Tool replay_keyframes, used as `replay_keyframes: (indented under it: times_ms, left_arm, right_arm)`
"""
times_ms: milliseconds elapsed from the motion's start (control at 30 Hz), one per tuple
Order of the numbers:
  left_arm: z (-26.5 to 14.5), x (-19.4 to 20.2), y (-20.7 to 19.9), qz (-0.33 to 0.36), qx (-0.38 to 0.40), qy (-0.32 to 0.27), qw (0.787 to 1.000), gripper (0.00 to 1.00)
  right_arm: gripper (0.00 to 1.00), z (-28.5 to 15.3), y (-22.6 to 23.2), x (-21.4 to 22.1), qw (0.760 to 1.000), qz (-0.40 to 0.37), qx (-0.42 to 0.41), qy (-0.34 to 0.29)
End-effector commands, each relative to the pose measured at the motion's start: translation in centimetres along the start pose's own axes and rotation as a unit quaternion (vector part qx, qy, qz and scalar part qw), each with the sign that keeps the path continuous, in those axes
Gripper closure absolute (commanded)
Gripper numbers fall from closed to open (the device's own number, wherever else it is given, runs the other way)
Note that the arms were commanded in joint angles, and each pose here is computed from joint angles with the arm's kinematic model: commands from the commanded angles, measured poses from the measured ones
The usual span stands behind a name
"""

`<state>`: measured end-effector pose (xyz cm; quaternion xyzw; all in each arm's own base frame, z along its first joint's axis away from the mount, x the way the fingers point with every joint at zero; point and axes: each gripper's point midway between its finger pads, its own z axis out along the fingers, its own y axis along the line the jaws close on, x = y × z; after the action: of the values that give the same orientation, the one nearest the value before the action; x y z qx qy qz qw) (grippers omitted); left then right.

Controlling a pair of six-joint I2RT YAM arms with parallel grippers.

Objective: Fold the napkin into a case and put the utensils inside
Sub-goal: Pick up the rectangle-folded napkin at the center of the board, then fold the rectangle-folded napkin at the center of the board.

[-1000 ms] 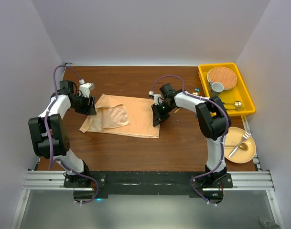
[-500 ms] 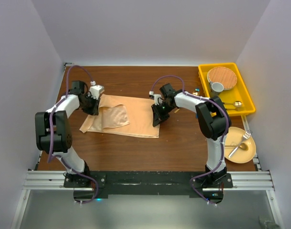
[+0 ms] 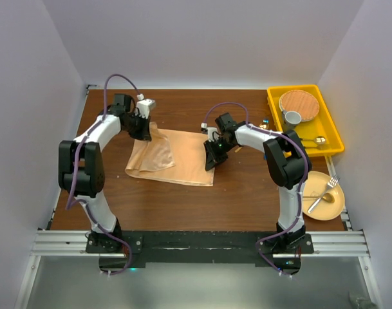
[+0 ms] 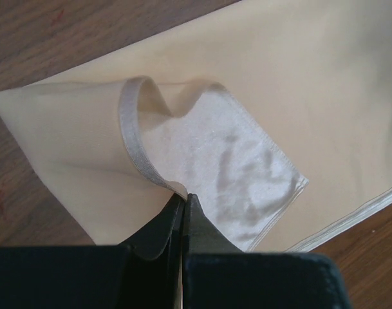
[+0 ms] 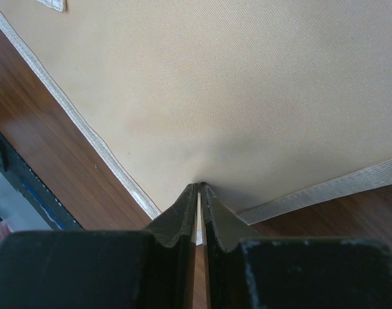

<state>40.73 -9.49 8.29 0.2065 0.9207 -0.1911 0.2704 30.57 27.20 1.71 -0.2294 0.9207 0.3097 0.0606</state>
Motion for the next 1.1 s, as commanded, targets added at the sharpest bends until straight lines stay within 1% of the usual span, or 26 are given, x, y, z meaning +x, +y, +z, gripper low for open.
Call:
replay_keyframes:
  times_ms: [0,100,267,300,333,367,400,433,500,533,667,700,733,800,833,867,1033,1067]
  left_arm:
    - [1.4,-0.4,-2.9,-0.031,0.059,0.005,0.998,1.00]
    - [1.7,0.1,-3.5,-0.041,0.069,0.014,0.997,1.00]
    - [1.0,-0.9,-3.5,-0.005,0.079,0.014,0.997,1.00]
    - [0.6,-0.5,-3.7,-0.007,0.085,0.031,0.996,1.00]
    - [0.1,-1.7,-3.5,0.007,0.083,0.023,0.996,1.00]
    - [0.4,-1.5,-3.7,0.005,0.098,0.033,0.995,1.00]
    - [0.0,-0.8,-4.1,-0.003,0.109,0.056,0.992,1.00]
    - [-0.5,-1.9,-4.0,0.009,0.114,0.048,0.992,1.00]
    - [-0.7,-1.3,-4.6,-0.007,0.142,0.072,0.987,1.00]
    - [-1.2,-2.2,-4.4,-0.006,0.145,0.064,0.987,1.00]
    - [-0.8,-2.5,-5.5,-0.038,0.180,0.063,0.981,1.00]
    - [-0.5,-2.8,-5.6,-0.043,0.184,0.055,0.981,1.00]
    - [0.0,-2.2,-5.9,-0.071,0.191,0.062,0.977,1.00]
    - [0.5,-2.6,-6.8,-0.085,0.226,0.045,0.969,0.99]
    - [0.8,-2.1,-7.3,-0.101,0.243,0.046,0.964,0.99]
    - [0.8,-2.6,-7.9,-0.101,0.267,0.031,0.958,0.99]
    - [0.5,-2.4,-8.6,-0.118,0.317,0.017,0.941,1.00]
    - [0.3,-2.6,-8.7,-0.126,0.336,0.009,0.934,1.00]
  right_arm:
    - [0.89,0.7,-0.6,0.2,1.000,-0.004,0.016,-0.002]
    - [0.89,0.6,-0.6,0.1,1.000,-0.006,0.017,-0.005]
    - [0.89,0.6,-0.7,0.2,1.000,-0.003,0.018,-0.004]
    - [0.89,0.6,-0.6,0.2,1.000,-0.004,0.018,-0.003]
    - [0.89,0.6,-0.6,0.2,1.000,-0.003,0.018,-0.004]
    - [0.89,0.7,-0.7,0.3,1.000,-0.002,0.018,-0.004]
    - [0.89,0.7,-0.7,0.3,1.000,-0.003,0.018,-0.003]
    - [0.89,0.7,-0.6,0.2,1.000,-0.003,0.018,-0.005]
    - [0.89,0.7,-0.6,0.2,1.000,-0.004,0.018,-0.004]
    - [0.89,0.6,-0.6,0.0,1.000,-0.005,0.019,-0.008]
    - [0.89,0.8,-0.6,0.0,1.000,-0.001,0.018,-0.008]
    - [0.89,0.8,-0.7,0.0,1.000,0.000,0.019,-0.008]
    - [0.89,0.8,-0.7,0.0,1.000,0.000,0.018,-0.008]
    - [0.89,0.9,-0.6,0.0,1.000,0.000,0.018,-0.008]
    - [0.89,0.9,-0.6,0.0,1.000,0.001,0.018,-0.007]
    - [0.89,0.8,-0.5,0.0,1.000,0.000,0.019,-0.008]
    - [0.89,0.8,-0.6,0.1,1.000,-0.001,0.021,-0.006]
    - [0.89,0.7,-0.5,0.1,1.000,-0.002,0.021,-0.006]
